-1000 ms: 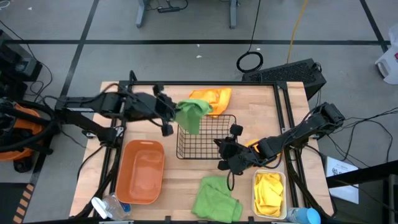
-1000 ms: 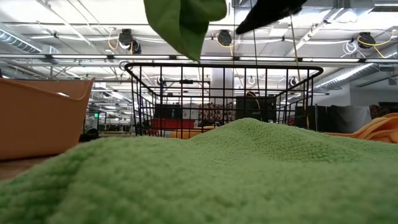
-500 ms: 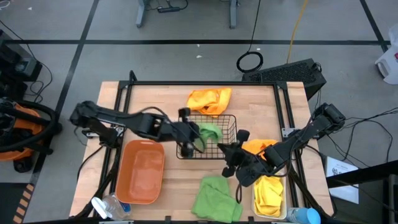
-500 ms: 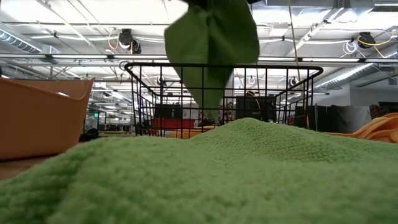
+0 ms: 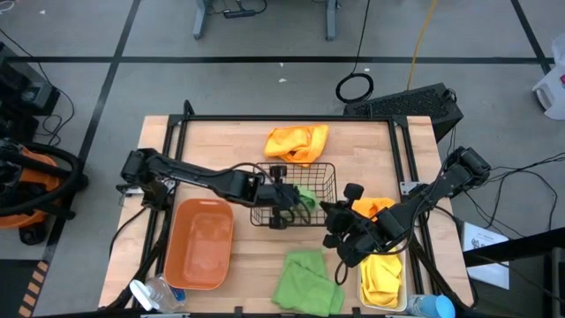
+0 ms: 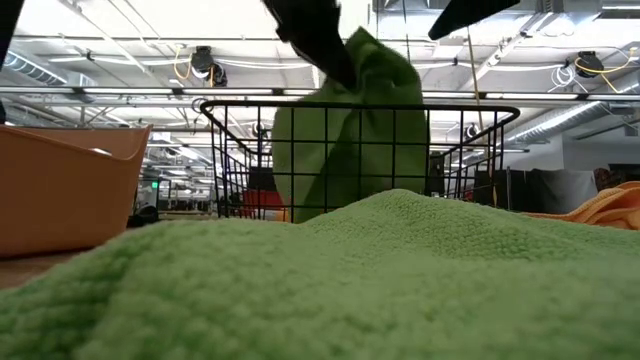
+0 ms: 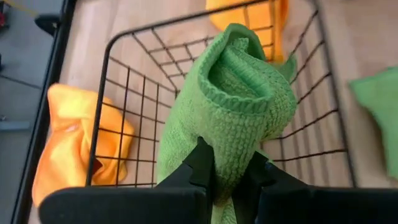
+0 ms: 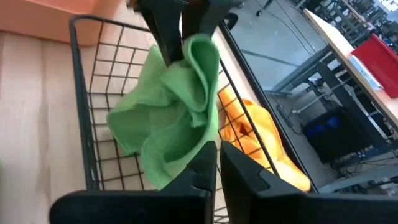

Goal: Sort microfiber towel by color & place in baskets
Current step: Put the top green microfiber cloth into the black wire basket

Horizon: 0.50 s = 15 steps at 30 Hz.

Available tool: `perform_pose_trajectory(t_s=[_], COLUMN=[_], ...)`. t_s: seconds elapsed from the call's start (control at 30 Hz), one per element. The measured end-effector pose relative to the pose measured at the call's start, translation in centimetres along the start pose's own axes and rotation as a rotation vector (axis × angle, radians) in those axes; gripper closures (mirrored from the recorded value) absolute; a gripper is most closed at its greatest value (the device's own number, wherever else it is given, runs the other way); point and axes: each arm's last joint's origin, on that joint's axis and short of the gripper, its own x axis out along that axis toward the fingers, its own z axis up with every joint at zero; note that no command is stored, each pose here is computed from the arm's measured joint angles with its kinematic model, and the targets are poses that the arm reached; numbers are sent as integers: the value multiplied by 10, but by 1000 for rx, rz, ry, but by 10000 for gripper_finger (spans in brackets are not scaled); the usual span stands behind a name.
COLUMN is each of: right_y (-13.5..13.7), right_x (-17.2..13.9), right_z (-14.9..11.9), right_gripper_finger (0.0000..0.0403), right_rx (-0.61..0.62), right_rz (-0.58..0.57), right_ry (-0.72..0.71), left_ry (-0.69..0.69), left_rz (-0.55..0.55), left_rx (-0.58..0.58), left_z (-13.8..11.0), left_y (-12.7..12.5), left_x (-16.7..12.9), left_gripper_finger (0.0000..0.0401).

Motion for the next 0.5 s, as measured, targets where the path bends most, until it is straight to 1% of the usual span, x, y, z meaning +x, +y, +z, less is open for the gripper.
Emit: perform_pose_trajectory(t_s=[0.17,0.33,0.5], right_y=[-1,-2,-3], right_x=[0,0,1], right_z=[-2,-3,-4], right_gripper_finger=[389,389,389], right_rx=[-13,-38,-46], right_rz=[-9,-13,-22], right_ry=[14,21,25], left_ry=[43,66,73], left_rz=[5,11,-51], left_rx=[-9,-22,-43], left_z=[-5,-8,-10], left_y=[2,6,12], left_x=[25,44,51], left_gripper_finger=[365,365,364])
